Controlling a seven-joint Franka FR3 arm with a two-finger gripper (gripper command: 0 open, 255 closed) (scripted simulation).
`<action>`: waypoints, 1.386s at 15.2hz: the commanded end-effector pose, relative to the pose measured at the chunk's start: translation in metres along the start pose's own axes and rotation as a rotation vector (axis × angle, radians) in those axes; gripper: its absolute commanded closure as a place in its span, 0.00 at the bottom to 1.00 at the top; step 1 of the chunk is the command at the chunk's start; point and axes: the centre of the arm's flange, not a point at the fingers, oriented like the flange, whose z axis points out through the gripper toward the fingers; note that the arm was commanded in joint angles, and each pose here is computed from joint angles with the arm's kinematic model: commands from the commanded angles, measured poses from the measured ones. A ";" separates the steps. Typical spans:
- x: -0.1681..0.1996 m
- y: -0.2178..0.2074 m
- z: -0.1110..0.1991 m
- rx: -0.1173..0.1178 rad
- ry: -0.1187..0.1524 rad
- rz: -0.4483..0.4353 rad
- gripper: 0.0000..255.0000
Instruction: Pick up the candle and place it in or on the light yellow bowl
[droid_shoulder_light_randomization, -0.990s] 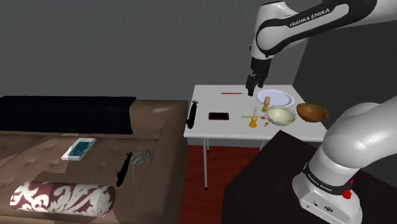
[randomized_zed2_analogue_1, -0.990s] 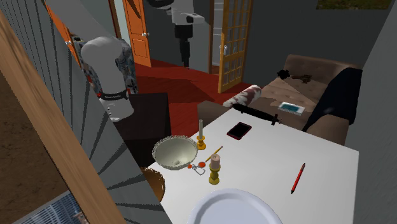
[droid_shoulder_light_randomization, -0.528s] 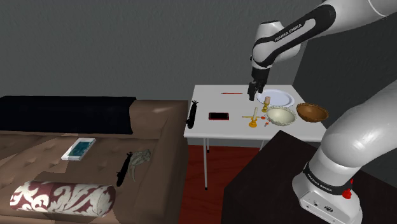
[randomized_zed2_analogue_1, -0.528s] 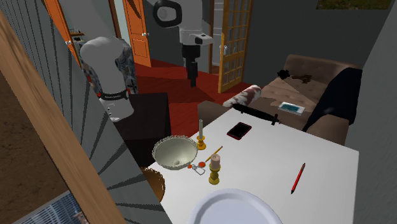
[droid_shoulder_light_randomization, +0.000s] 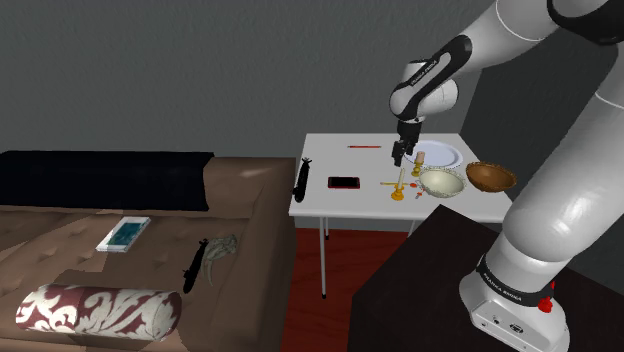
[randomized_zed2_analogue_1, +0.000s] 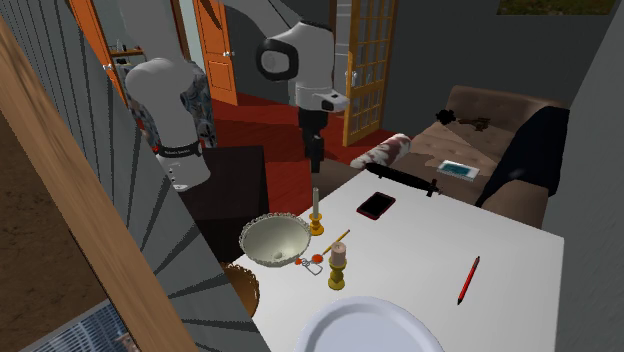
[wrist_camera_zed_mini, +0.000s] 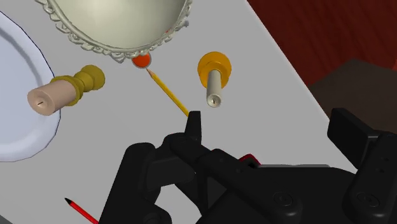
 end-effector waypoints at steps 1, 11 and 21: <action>0.006 0.017 0.021 0.001 -0.004 -0.004 0.00; 0.011 0.034 0.080 0.003 -0.009 -0.007 0.00; 0.011 0.034 0.080 0.003 -0.009 -0.007 1.00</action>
